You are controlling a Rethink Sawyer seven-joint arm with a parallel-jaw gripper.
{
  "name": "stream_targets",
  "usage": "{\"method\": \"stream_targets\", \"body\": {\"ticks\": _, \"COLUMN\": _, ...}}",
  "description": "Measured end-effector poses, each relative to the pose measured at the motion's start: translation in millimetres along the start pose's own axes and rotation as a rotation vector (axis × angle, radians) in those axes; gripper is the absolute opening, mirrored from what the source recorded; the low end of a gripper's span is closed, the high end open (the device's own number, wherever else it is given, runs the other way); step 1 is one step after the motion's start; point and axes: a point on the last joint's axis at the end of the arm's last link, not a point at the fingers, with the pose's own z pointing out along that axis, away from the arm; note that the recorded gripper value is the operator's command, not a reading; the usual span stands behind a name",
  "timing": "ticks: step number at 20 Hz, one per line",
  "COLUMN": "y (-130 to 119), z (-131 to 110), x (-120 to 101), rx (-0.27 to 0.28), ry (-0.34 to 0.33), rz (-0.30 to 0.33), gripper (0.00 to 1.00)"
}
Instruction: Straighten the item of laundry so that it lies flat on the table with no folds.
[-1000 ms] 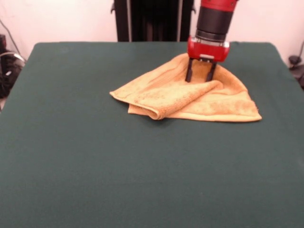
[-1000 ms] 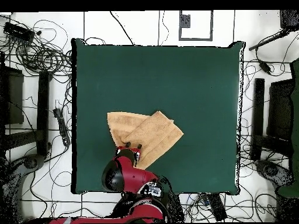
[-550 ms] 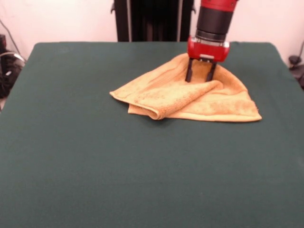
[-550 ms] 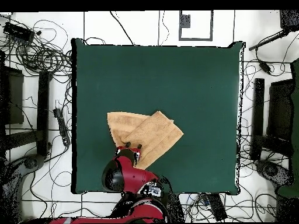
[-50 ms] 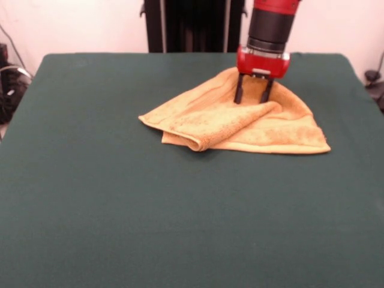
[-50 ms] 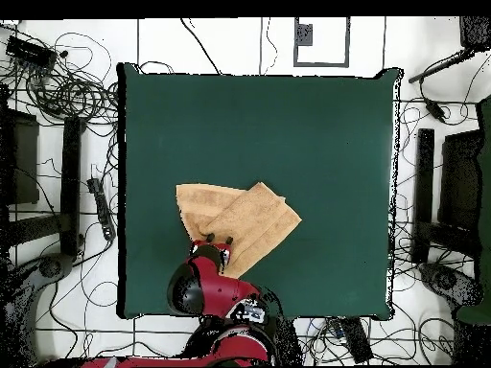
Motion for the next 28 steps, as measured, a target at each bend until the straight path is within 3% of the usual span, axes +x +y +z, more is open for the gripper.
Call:
{"method": "stream_targets", "body": {"ticks": 15, "y": 0.4, "z": -6.3, "x": -2.0, "rx": -0.002, "ry": 0.025, "rz": 0.001, "gripper": 1.0}}
{"method": "stream_targets", "body": {"ticks": 19, "y": 0.4, "z": -34.9, "x": -8.3, "rx": -0.017, "ry": 0.146, "rz": 0.017, "gripper": 1.0}}
{"method": "stream_targets", "body": {"ticks": 25, "y": -5.5, "z": -111.8, "x": -38.5, "rx": -0.063, "ry": 0.376, "rz": 0.048, "gripper": 1.0}}
{"method": "stream_targets", "body": {"ticks": 28, "y": -8.4, "z": -130.2, "x": -47.6, "rx": -0.074, "ry": 0.415, "rz": 0.048, "gripper": 1.0}}
